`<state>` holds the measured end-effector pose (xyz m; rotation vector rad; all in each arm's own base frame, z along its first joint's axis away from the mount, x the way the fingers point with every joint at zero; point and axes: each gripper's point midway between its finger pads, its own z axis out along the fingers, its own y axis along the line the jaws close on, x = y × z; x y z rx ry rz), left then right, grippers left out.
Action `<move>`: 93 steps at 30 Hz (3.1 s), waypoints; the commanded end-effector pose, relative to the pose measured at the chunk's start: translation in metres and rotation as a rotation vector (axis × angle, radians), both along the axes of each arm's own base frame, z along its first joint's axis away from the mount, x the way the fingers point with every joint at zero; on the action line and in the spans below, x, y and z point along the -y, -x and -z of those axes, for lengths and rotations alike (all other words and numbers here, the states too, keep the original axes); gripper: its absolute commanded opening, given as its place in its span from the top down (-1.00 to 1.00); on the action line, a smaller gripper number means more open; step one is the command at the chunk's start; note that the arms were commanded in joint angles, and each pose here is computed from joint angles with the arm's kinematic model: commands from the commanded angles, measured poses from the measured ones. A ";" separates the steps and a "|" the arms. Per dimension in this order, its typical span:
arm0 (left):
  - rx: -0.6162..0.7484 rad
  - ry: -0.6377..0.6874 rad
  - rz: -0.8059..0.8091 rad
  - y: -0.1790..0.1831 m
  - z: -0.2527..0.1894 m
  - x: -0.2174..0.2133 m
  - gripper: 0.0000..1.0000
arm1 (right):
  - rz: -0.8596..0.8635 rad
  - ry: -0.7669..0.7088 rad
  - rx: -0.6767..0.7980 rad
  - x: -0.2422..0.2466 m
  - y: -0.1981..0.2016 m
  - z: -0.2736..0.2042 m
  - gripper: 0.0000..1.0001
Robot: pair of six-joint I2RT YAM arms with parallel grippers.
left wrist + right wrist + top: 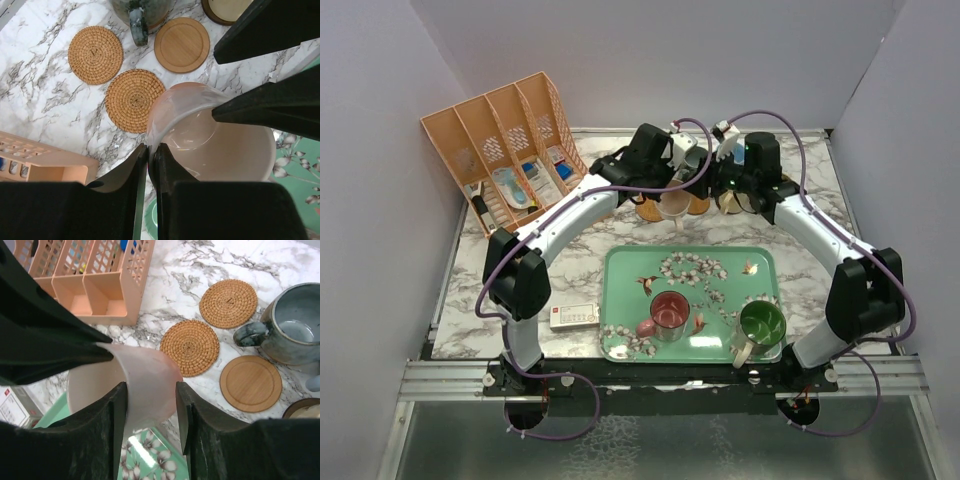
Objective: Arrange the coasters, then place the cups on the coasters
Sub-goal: Place the cup on the coaster.
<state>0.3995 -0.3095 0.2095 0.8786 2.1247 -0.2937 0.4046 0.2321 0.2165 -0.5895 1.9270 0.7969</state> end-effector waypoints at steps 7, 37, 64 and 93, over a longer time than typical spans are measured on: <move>0.087 0.122 -0.009 -0.020 -0.039 0.020 1.00 | 0.127 0.114 -0.032 -0.001 -0.025 0.016 0.33; 0.024 0.198 0.194 0.016 -0.042 0.037 0.76 | 0.247 0.217 -0.013 0.026 -0.027 0.035 0.98; 0.156 0.160 0.101 0.022 -0.054 -0.037 -0.18 | 0.473 0.263 -0.072 0.051 -0.075 0.030 0.98; 0.195 0.141 0.019 0.013 -0.055 -0.063 -0.42 | 0.611 0.341 -0.175 0.068 -0.087 0.058 0.98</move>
